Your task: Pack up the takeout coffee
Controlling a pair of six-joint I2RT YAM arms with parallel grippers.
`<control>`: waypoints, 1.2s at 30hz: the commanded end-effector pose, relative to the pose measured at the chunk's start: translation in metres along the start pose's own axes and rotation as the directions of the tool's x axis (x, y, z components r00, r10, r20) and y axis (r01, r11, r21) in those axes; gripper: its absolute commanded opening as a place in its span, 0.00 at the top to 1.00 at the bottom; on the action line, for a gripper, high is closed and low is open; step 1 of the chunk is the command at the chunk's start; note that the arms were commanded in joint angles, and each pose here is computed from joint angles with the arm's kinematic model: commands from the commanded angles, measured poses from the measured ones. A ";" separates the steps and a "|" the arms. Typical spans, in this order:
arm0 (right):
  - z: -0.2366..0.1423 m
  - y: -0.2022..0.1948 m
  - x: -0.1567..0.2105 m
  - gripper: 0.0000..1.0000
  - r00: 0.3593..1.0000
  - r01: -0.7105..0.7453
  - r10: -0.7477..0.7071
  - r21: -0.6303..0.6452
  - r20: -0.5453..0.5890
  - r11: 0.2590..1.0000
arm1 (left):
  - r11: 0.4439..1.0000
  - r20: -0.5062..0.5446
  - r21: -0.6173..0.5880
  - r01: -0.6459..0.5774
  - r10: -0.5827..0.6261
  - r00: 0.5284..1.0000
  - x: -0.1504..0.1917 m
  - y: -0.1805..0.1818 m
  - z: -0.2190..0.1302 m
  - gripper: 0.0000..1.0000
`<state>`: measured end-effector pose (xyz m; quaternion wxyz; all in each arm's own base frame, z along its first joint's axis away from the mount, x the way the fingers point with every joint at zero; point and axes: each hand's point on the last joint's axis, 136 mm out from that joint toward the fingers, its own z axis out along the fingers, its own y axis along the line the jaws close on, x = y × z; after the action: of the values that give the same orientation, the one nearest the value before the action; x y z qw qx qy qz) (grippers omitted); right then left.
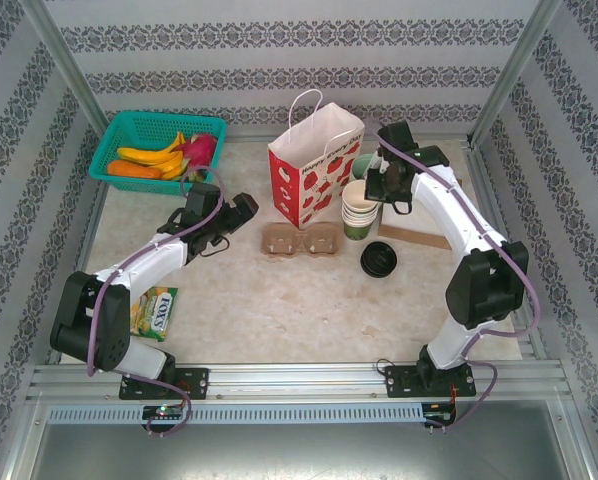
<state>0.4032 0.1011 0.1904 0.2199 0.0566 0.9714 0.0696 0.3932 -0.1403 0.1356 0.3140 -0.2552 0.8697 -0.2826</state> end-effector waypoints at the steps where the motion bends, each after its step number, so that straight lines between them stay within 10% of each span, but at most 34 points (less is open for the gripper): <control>1: -0.026 0.009 -0.008 1.00 0.998 0.023 -0.021 -0.048 0.051 0.999 | 0.999 -0.004 -0.003 -0.038 0.038 0.999 -0.001 -0.007 -0.005 0.01; 25: -0.113 0.007 -0.014 1.00 0.953 0.045 -0.023 -0.066 0.301 0.997 | 0.997 0.000 -0.074 -0.031 0.031 1.000 -0.003 0.002 -0.007 0.01; 36: -0.118 0.053 0.057 1.00 0.972 0.067 -0.010 -0.233 0.235 0.970 | 0.989 -0.085 -0.090 -0.119 0.112 0.990 0.005 -0.002 -0.018 0.01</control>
<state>0.3169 0.1288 0.3046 0.3733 0.0101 0.9149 0.1537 0.3883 -0.1348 0.1426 0.2989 -0.2386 0.8906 -0.2463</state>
